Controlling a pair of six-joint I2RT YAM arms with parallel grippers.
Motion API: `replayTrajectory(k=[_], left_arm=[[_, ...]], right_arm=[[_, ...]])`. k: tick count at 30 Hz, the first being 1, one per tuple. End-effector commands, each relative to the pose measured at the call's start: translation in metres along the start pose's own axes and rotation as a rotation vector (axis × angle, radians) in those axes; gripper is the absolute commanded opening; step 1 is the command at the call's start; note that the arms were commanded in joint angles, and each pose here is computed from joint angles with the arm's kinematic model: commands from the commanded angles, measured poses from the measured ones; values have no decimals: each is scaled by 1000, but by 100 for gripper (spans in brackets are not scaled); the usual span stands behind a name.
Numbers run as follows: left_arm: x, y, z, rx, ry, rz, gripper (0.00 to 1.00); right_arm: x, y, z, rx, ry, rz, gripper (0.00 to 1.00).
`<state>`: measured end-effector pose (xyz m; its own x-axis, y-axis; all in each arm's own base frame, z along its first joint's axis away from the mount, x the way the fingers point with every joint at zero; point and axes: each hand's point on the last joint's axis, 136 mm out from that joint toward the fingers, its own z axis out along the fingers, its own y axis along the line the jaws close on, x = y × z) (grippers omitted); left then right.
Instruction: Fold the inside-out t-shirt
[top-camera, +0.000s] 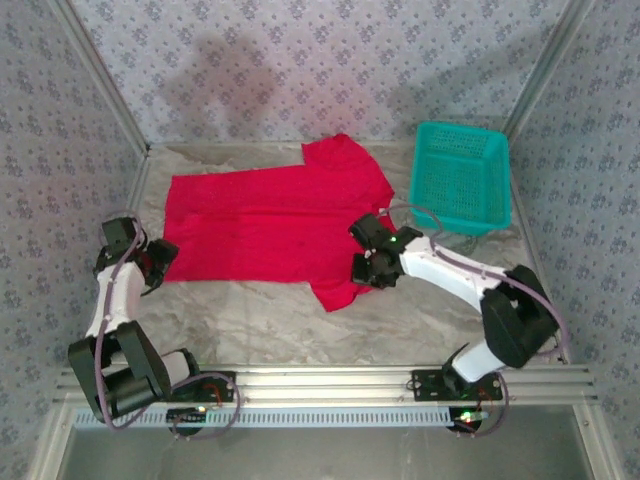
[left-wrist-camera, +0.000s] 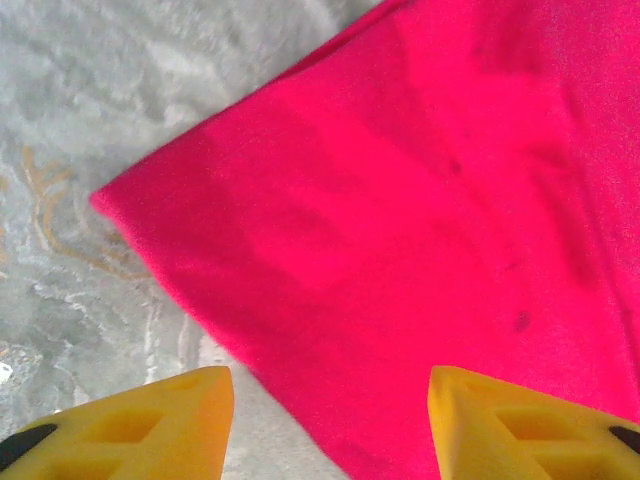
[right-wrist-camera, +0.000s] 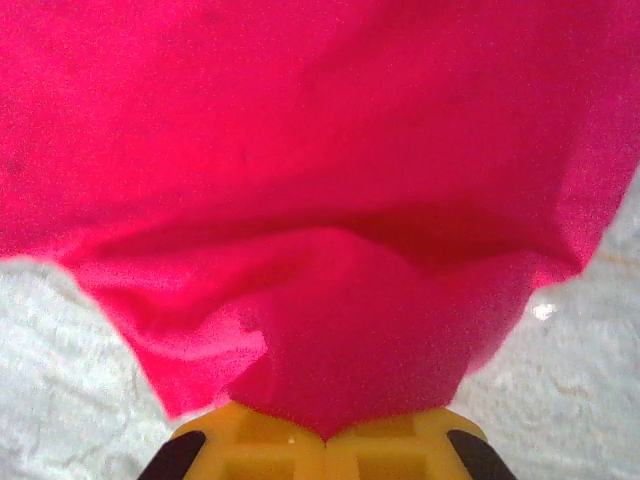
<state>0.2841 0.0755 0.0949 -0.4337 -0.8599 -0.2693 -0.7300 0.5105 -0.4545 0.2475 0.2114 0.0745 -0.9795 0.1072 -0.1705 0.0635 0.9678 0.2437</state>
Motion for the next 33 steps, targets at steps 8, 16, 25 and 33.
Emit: replayTrajectory(k=[8,16,25,33], left_arm=[[16,49,24,-147,38,-31,57],[8,59,53,-194,46,-65,56],[-2,50,60,-170,43,-59,17],[-1,25,29,-92,12,-35,0]], right_arm=[[-23,17,20,-26,41,-44,0],[-17,11,20,-39,73,-52,0],[1,9,9,-100,72,-51,0],[-3,1,-9,-78,18,-55,0]])
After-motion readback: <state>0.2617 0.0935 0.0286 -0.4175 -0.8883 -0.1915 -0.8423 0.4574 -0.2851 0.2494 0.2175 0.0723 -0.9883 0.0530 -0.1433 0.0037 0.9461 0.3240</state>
